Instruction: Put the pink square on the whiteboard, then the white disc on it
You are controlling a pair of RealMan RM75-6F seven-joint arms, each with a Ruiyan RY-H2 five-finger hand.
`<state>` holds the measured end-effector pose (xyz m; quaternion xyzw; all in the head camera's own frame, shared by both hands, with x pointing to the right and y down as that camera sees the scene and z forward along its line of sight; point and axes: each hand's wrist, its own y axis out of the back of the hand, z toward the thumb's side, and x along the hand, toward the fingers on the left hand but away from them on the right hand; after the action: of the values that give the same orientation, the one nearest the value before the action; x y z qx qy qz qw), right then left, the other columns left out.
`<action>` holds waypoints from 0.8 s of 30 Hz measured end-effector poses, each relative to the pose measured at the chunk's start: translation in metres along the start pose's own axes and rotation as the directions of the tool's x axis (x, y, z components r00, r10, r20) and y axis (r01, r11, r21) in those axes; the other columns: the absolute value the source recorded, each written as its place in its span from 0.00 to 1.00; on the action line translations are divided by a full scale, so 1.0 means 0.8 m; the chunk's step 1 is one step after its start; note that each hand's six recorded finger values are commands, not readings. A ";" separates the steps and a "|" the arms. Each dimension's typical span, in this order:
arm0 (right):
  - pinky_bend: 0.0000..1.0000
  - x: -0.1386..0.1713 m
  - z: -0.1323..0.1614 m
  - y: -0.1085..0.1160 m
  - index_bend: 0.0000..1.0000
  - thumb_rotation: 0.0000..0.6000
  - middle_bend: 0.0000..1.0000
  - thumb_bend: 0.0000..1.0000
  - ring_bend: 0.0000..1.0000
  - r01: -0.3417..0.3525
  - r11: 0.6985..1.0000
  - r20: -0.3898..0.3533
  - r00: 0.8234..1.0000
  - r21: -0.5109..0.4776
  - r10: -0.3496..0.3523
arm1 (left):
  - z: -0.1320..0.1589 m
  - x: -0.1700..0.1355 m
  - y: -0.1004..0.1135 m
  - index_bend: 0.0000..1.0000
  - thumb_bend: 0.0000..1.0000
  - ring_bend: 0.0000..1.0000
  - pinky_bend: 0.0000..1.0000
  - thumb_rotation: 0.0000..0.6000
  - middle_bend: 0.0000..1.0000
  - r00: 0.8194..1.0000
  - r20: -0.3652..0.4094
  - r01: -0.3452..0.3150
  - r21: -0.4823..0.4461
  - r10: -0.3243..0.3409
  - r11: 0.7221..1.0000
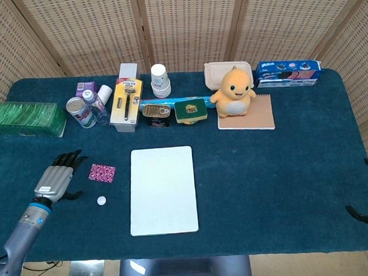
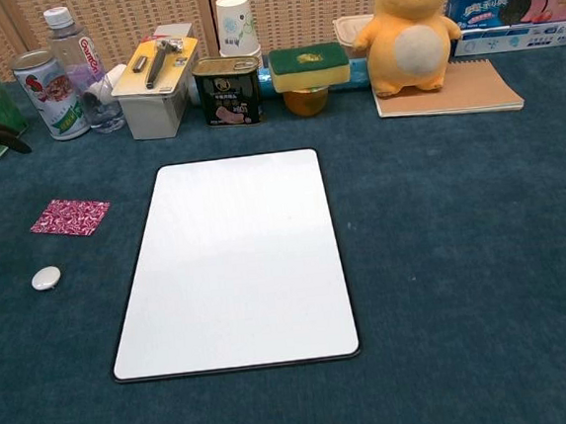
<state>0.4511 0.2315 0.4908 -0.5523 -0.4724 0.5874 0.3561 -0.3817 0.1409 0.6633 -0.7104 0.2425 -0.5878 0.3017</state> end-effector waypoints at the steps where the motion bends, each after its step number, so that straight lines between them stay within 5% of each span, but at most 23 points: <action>1: 0.00 -0.001 0.000 0.000 0.07 1.00 0.00 0.02 0.00 0.001 1.000 0.001 1.000 0.001 -0.001 | 0.003 0.008 -0.002 0.15 0.19 0.00 0.03 1.00 0.00 1.000 -0.006 0.004 0.009 -0.004 1.000; 24: 0.00 -0.002 -0.005 0.008 0.07 1.00 0.00 0.02 0.00 0.004 1.000 0.015 1.000 -0.029 -0.003 | 0.033 0.061 -0.020 0.20 0.20 0.00 0.03 1.00 0.00 0.996 -0.078 0.058 0.050 -0.054 0.997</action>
<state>0.4557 0.2290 0.4853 -0.5520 -0.4845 0.5841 0.3454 -0.3470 0.1216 0.7047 -0.6859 0.2182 -0.6288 0.2940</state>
